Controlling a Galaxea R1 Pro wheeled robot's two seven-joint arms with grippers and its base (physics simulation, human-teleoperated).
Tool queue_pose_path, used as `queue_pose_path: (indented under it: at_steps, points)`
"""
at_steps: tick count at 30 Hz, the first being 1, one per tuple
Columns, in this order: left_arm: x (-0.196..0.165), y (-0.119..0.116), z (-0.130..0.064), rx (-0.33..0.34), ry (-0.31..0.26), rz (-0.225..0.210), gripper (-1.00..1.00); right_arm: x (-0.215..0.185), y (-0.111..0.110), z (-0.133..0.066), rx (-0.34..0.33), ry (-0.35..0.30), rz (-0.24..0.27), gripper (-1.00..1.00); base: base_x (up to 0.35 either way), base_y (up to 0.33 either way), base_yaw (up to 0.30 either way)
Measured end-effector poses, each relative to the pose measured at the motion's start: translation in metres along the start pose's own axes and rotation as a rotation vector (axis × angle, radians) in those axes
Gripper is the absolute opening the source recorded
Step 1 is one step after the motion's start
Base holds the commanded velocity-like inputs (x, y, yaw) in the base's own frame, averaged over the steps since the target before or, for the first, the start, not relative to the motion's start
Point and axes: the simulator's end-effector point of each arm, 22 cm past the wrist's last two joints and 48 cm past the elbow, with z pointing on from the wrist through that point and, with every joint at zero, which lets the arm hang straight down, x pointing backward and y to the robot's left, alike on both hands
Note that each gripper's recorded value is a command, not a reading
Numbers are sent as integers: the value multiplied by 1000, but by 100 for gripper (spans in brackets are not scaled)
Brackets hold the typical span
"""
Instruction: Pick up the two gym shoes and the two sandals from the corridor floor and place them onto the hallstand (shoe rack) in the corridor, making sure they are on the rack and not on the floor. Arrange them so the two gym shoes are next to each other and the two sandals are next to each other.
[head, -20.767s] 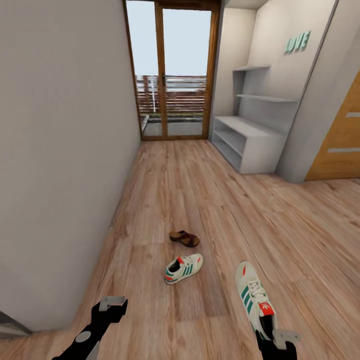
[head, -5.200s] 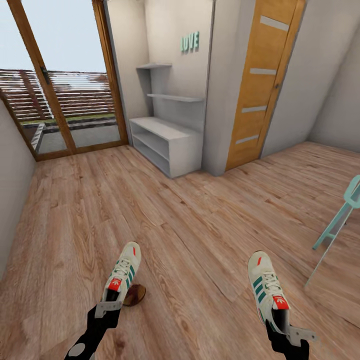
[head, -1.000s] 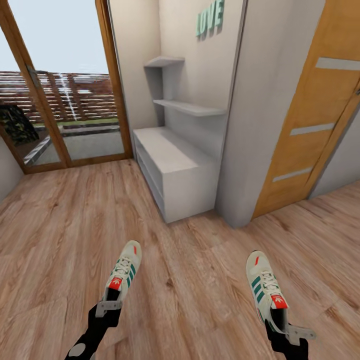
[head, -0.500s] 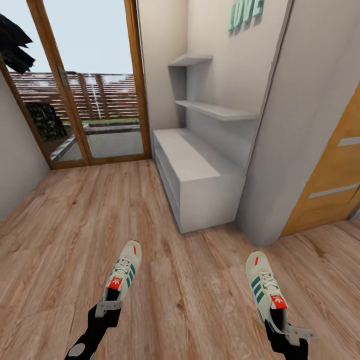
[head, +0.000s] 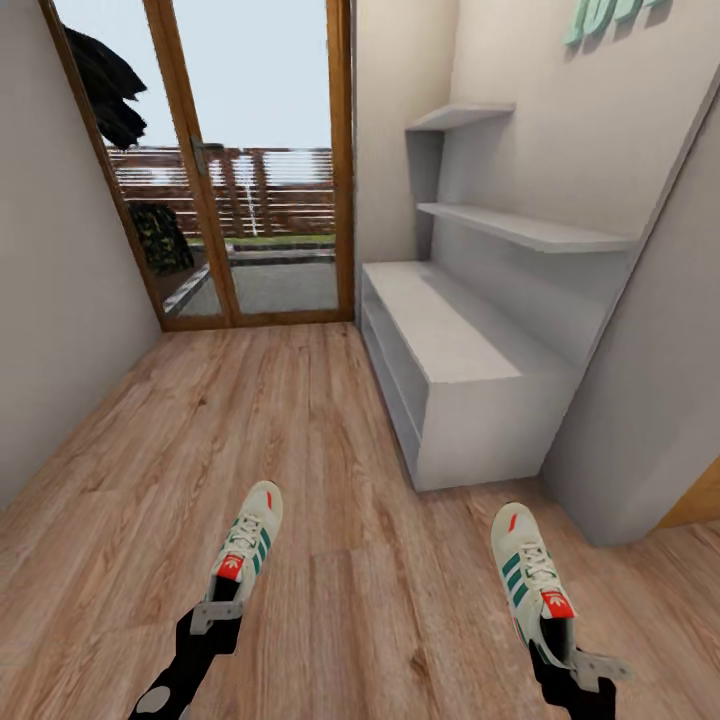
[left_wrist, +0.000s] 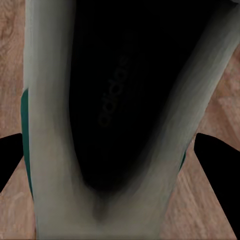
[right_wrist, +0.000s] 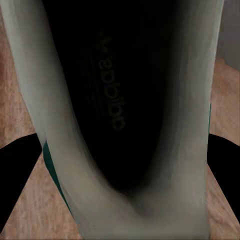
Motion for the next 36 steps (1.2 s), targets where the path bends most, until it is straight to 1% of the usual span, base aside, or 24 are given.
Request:
queue_pose_path:
  at_steps: [8,28,36]
  points:
    - [0,-1,0,2,0,0,-100,0,0,0,0,-1,0,-100,296,170,277]
    - [0,0,0,2,-1,0,-100,0,0,0,0,0,0,-100,338,10,277]
    - [0,0,0,2,-1,-1,-100,1,0,0,0,1,0,-100,328,144,277]
